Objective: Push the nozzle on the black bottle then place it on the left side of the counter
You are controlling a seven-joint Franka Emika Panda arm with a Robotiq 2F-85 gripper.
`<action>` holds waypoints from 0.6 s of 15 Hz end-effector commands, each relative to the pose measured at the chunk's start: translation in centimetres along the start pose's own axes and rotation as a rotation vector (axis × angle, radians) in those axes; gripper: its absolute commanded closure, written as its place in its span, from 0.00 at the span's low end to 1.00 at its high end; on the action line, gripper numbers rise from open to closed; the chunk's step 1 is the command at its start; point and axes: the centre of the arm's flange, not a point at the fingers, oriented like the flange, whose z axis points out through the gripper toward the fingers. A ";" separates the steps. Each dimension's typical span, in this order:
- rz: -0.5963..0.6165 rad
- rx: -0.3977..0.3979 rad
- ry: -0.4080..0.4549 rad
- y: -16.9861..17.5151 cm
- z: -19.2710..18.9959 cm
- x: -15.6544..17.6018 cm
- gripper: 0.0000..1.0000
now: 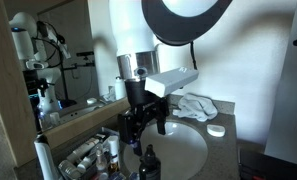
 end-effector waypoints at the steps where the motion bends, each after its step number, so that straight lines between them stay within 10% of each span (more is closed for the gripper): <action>1: 0.048 0.027 0.032 1.0 -1.6 0.1 0.00; 9: 0.129 0.084 0.104 5.0 -6.3 1.6 0.00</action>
